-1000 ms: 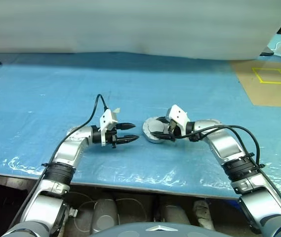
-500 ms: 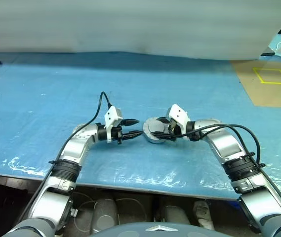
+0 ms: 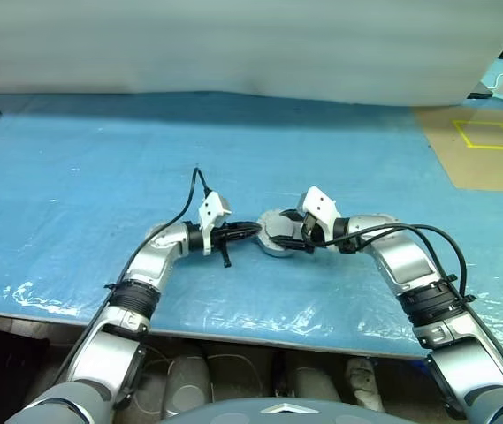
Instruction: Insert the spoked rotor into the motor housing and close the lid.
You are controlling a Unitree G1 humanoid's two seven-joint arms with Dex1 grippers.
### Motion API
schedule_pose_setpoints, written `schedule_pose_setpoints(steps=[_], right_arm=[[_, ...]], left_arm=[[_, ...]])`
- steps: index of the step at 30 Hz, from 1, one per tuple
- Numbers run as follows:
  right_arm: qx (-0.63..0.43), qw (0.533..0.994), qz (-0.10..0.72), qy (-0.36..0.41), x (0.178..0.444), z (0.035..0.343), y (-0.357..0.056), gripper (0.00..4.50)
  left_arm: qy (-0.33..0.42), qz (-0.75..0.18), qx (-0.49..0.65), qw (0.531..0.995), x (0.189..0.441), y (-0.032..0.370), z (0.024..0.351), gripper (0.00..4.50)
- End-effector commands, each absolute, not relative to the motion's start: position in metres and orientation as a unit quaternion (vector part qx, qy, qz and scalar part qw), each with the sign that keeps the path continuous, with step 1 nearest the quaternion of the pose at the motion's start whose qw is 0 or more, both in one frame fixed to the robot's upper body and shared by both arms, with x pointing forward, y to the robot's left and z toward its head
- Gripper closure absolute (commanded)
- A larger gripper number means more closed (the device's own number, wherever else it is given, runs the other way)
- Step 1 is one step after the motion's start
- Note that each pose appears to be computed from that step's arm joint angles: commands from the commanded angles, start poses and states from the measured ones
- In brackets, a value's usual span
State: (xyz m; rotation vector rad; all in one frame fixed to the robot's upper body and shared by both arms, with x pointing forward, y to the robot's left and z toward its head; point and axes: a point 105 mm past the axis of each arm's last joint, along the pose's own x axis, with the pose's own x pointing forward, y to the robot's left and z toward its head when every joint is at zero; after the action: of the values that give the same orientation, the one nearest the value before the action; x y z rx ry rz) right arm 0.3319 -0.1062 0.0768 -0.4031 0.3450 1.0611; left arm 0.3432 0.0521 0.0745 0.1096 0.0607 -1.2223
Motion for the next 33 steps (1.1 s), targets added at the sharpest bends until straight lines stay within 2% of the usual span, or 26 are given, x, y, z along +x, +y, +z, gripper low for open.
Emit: schedule_pose_setpoints(steps=[1, 10, 25, 33], right_arm=[[-0.190, 0.825, 0.457, 0.275, 0.320, 0.027, -0.135, 1.52], [-0.182, 0.821, 0.466, 0.276, 0.316, 0.028, -0.131, 1.52], [-0.190, 0.825, 0.462, 0.266, 0.318, 0.030, -0.130, 1.52], [-0.192, 0.826, 0.458, 0.267, 0.319, 0.030, -0.131, 1.52]], left_arm=[[0.006, -0.580, 0.060, 0.812, 0.344, 0.042, 0.081, 4.47], [0.022, -0.592, 0.077, 0.802, 0.339, 0.026, 0.067, 4.47], [0.047, -0.572, 0.087, 0.815, 0.342, 0.055, 0.057, 4.47], [0.027, -0.596, 0.064, 0.800, 0.336, 0.031, 0.065, 4.47]])
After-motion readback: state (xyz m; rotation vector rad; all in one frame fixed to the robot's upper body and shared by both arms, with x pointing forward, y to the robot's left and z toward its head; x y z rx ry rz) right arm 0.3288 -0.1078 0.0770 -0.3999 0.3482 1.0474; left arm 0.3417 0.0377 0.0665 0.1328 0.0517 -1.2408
